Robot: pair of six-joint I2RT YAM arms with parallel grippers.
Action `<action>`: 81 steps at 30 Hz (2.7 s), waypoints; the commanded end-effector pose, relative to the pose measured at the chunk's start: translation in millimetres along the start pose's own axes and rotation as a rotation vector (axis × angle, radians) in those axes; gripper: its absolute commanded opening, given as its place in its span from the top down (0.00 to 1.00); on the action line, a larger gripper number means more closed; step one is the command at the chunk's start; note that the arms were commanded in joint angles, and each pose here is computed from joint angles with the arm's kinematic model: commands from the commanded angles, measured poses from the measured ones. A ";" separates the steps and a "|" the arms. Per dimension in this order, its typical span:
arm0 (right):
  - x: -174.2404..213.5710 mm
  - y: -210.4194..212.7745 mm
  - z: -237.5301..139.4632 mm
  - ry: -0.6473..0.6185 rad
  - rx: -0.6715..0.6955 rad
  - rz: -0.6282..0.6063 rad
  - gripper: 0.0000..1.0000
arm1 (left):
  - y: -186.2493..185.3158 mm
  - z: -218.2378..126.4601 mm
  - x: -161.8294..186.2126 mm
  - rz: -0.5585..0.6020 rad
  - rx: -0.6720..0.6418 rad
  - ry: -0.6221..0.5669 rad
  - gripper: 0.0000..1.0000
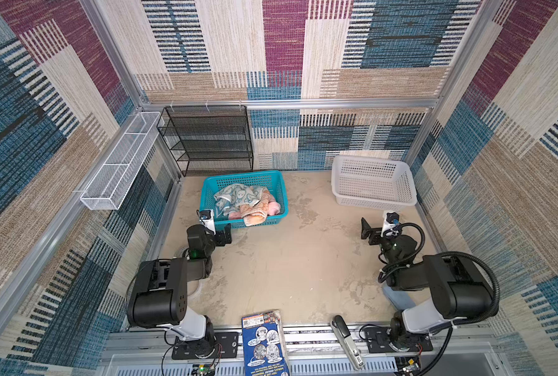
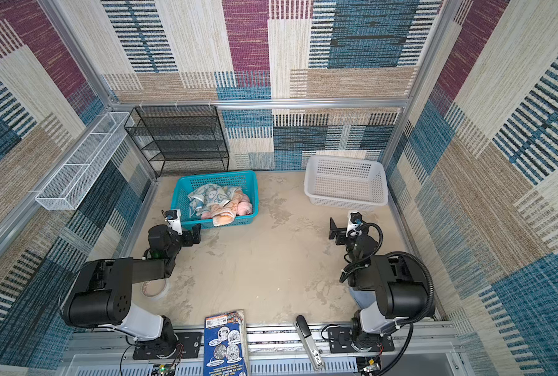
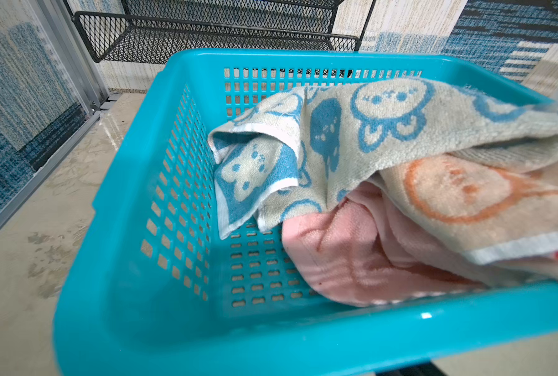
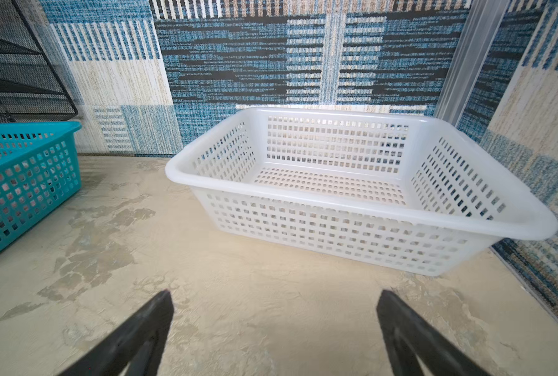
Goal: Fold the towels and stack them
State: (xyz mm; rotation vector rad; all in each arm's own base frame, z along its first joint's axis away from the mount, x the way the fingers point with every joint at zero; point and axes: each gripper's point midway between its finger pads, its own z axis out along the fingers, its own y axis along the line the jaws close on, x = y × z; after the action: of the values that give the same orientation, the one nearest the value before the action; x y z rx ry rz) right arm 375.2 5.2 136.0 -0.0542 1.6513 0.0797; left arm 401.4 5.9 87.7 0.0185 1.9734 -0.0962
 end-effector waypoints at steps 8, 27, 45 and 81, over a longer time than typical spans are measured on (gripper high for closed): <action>-7.6 0.0 0.9 -0.027 0.000 0.004 0.00 | -5.0 0.3 -6.7 0.017 0.029 -0.021 0.01; -7.4 -0.1 0.9 -0.027 0.000 0.004 0.00 | -4.9 0.5 -6.2 0.016 0.029 -0.019 0.01; -10.2 -2.1 3.0 -0.015 0.010 0.009 0.00 | 1.3 -34.7 -24.7 0.011 -0.037 -0.154 0.01; -91.5 157.1 24.7 0.178 -0.377 0.083 0.09 | -101.5 -70.6 -48.3 -0.309 0.124 0.207 0.01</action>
State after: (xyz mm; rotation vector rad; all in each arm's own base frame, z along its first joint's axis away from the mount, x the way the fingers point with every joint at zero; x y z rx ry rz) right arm 391.0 146.2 226.3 -0.2386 1.7886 0.4562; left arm 356.4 -76.9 174.1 -0.1872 2.0985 -0.3640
